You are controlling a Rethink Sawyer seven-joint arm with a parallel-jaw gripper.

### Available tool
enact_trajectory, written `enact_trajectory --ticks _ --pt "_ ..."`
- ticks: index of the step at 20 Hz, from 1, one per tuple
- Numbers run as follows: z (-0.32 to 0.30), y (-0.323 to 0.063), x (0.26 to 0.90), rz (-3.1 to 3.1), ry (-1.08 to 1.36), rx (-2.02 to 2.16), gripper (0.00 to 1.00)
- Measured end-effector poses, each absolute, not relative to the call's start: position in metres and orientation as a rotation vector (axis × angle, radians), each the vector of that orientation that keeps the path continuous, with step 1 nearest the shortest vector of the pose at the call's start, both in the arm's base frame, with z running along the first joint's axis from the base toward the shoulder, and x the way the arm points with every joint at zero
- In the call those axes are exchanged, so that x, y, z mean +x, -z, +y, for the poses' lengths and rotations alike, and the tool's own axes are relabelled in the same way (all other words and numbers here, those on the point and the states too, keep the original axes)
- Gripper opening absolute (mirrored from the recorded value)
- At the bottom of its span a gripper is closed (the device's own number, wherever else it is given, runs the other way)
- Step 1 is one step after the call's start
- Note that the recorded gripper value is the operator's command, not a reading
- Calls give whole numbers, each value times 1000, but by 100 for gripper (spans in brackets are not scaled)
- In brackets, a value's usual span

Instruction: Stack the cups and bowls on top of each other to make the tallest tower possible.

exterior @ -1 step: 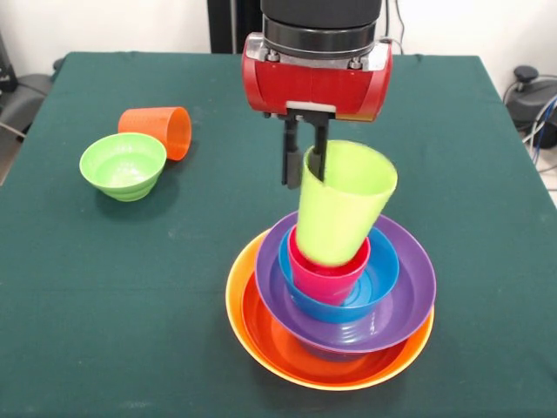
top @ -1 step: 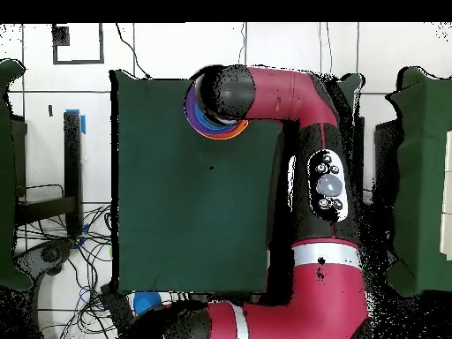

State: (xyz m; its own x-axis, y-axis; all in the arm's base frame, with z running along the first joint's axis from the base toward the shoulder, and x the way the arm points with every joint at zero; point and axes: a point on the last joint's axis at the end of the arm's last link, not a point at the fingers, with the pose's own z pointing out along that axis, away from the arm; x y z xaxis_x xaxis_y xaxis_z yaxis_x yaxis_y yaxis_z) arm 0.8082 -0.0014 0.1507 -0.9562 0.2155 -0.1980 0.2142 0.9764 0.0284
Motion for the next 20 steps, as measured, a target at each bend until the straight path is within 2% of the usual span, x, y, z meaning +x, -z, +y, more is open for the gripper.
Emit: enact_trajectory --ticks 20 --pt "-2 -153 808 2915 -31 338 100"
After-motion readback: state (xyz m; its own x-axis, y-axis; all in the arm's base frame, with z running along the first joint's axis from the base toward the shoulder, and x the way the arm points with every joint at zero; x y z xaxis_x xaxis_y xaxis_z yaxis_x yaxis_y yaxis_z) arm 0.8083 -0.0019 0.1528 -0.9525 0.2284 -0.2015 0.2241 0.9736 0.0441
